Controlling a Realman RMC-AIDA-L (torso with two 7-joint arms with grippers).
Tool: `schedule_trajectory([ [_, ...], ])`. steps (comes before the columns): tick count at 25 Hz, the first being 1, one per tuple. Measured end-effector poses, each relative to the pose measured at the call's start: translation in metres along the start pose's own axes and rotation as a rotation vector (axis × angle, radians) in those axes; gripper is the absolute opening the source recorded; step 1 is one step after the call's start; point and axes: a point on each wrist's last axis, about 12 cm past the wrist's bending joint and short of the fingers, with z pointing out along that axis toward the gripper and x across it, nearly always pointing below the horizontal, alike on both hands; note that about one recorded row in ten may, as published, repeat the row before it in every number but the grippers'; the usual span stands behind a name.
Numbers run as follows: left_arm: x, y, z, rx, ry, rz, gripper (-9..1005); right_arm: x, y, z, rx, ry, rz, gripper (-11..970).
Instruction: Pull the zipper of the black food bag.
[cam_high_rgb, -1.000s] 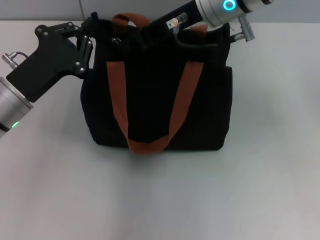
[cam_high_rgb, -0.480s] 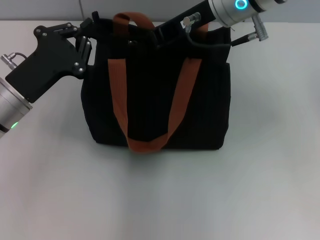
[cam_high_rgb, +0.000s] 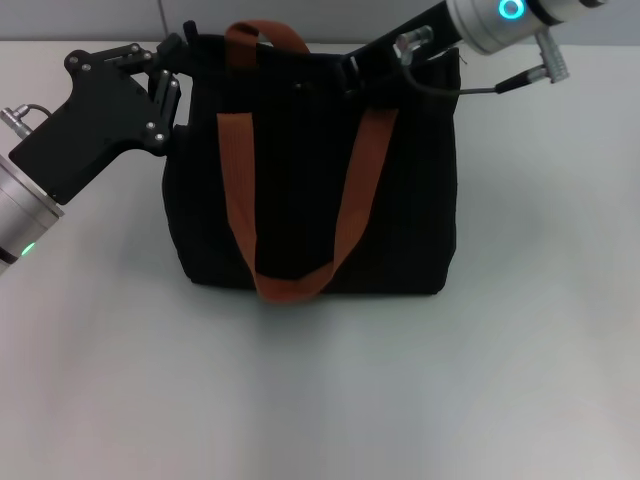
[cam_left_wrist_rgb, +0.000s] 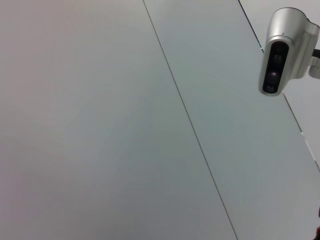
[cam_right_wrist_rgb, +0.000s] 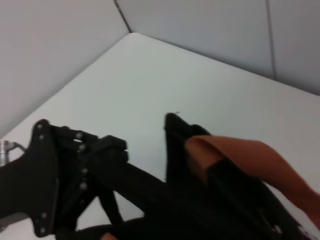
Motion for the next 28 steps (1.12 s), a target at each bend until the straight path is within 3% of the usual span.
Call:
schedule_trajectory([
  [20,0.001,0.002,0.002,0.0,0.008,0.004,26,0.03,-0.015,-0.048,0.158,-0.046,0.042,-1],
  [28,0.0,0.002,0.003,0.001,0.007,0.005,26,0.033,-0.015,-0.051,0.153,-0.063,0.05,-1],
])
